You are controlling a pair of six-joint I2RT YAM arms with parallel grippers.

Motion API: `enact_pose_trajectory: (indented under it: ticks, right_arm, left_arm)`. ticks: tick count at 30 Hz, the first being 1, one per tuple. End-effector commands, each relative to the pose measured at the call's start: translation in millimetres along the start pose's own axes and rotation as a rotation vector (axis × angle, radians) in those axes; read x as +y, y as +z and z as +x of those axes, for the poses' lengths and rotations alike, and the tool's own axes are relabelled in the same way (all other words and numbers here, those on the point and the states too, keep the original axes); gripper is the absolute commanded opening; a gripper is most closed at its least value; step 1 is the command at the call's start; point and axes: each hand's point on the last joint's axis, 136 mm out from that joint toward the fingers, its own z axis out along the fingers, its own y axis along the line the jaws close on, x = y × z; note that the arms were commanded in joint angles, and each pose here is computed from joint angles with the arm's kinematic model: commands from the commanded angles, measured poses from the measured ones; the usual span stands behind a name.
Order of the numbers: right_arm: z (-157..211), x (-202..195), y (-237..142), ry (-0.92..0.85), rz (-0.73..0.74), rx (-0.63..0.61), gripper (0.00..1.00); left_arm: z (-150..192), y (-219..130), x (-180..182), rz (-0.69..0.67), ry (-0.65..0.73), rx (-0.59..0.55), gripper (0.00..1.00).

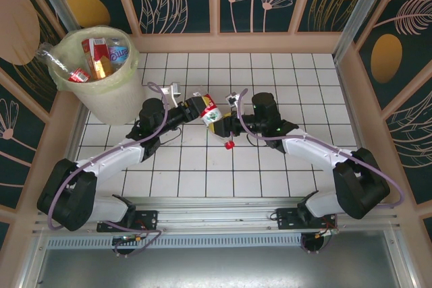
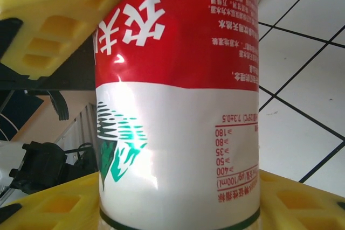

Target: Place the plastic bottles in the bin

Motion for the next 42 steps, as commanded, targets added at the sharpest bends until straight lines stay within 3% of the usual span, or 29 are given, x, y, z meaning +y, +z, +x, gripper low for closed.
enact_pose_trajectory:
  ticks: [1,7,15,25,31,42]
  right_arm:
    - [-4,-2,1,0.006,0.021,-0.003,0.58]
    - [-11,8,0,-0.004,-0.001,-0.014,0.66]
    - [-27,23,-21,-0.056,0.036,-0.082,0.94]
    - [-48,30,-70,-0.115,0.197,-0.236,0.98]
    - [-63,38,-89,-0.137,0.247,-0.304,0.97]
    - [-65,42,-92,-0.166,0.238,-0.321,0.96]
  left_arm:
    - [-15,-6,-48,0.143,0.088,-0.032,0.59]
    - [-19,-3,-58,0.153,0.14,-0.02,0.59]
    - [-37,-3,-63,0.056,0.23,-0.044,0.53]
    - [-97,-22,-80,-0.218,0.425,-0.157,0.56]
    - [-161,-54,-99,-0.362,0.511,-0.314,0.55]
    - [-281,-169,-149,-0.718,0.674,-0.764,0.56]
